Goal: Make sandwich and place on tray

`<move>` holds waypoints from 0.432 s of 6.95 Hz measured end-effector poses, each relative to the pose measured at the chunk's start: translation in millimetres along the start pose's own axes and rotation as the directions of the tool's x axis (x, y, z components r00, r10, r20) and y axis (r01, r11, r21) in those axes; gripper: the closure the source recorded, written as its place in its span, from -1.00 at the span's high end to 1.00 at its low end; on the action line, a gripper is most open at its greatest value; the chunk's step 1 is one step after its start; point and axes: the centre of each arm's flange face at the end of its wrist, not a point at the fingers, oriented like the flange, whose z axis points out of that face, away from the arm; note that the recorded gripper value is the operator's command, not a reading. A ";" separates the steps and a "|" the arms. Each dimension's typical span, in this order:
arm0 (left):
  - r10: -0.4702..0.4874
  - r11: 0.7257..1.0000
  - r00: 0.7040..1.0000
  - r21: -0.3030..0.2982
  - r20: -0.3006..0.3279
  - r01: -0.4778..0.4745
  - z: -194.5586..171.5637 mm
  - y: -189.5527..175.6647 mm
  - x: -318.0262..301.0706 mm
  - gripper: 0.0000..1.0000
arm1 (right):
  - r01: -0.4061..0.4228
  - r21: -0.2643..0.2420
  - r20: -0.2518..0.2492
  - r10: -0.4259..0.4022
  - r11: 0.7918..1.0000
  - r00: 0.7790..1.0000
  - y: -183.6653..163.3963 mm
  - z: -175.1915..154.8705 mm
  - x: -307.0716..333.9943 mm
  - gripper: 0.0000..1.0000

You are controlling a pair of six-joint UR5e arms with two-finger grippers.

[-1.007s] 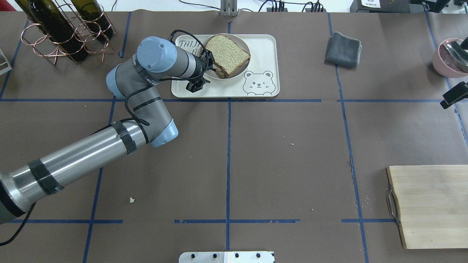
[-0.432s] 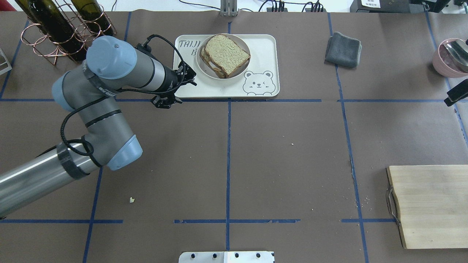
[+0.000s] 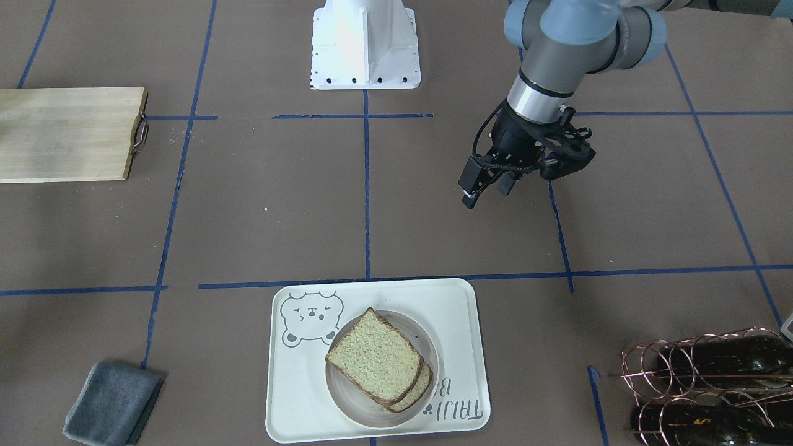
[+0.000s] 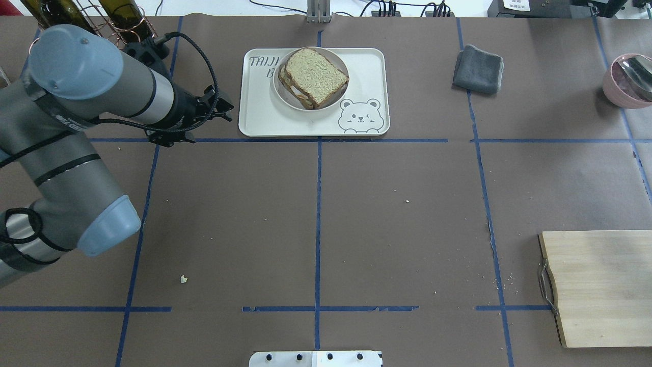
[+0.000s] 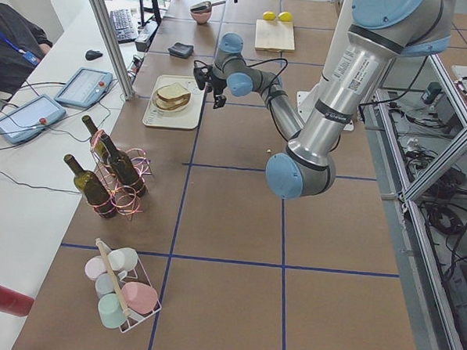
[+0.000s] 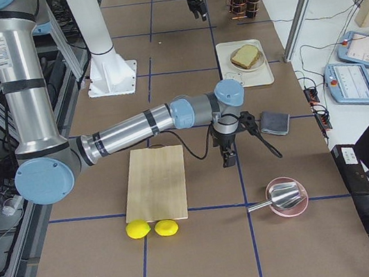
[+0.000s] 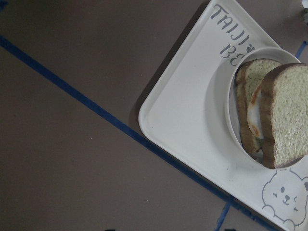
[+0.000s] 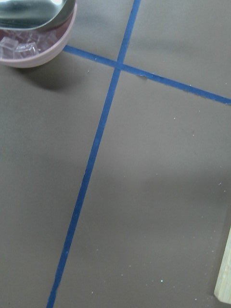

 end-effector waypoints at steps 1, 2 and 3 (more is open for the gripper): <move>0.106 0.994 0.993 0.015 0.053 -0.107 -25.5 -25.6 -21.2 0.98 | -0.006 0.002 0.025 0.006 1.000 1.000 6.4 0.3 25.5 1.00; 0.203 0.979 0.974 0.014 0.098 -0.205 -47.0 -55.6 -51.5 0.98 | -0.018 0.006 0.046 0.018 1.000 0.999 10.3 -0.1 39.0 1.00; 0.298 0.954 0.945 0.001 0.137 -0.301 -63.6 -87.3 -91.3 0.99 | -0.030 0.010 0.049 0.029 1.000 0.998 11.0 -1.4 43.8 1.00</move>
